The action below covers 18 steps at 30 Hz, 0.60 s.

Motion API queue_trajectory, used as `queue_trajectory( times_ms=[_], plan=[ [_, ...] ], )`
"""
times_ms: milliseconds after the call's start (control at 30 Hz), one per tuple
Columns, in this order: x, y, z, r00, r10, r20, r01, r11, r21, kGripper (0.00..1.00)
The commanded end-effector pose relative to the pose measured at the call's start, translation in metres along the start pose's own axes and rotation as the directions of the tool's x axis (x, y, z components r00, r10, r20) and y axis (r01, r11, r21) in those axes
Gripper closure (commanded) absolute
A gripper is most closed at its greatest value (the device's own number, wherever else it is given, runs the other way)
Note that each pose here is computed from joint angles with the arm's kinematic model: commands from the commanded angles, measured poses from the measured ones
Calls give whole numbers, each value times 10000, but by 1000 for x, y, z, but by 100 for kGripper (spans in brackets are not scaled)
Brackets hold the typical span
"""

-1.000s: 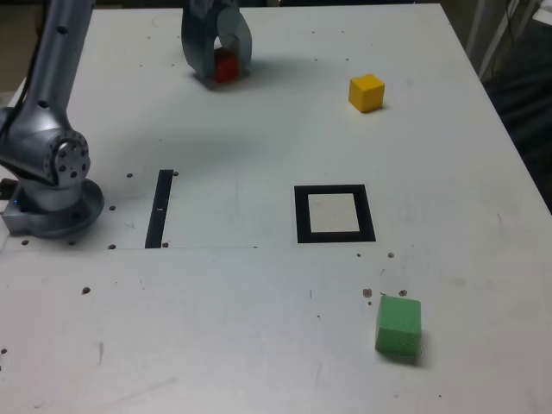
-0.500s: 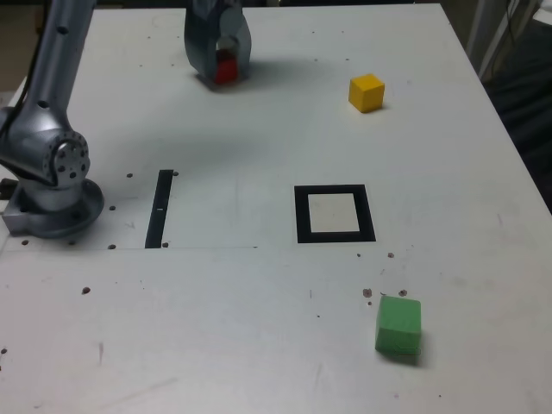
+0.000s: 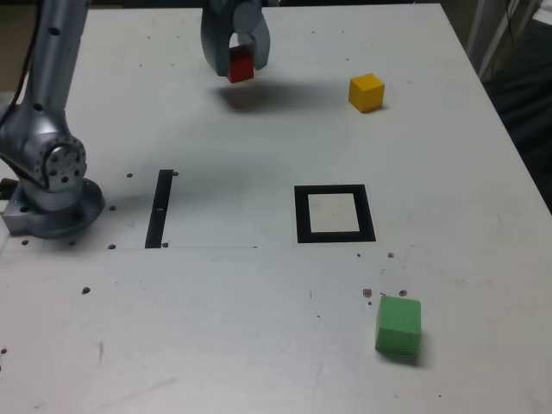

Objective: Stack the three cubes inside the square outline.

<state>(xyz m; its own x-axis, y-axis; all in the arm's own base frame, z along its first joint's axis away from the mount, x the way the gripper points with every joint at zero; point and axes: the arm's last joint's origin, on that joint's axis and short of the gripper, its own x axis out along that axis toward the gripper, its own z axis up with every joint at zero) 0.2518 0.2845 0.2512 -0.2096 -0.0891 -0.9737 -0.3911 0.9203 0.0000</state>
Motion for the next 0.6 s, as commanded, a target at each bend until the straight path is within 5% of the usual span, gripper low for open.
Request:
queue_trajectory(
  times_ms=[0,567],
  plan=[
    [-8,-20,-4,9997,145,177,-151,9993,328,74],
    [-22,-156,-20,9973,422,606,-542,9756,2129,74]
  ],
)
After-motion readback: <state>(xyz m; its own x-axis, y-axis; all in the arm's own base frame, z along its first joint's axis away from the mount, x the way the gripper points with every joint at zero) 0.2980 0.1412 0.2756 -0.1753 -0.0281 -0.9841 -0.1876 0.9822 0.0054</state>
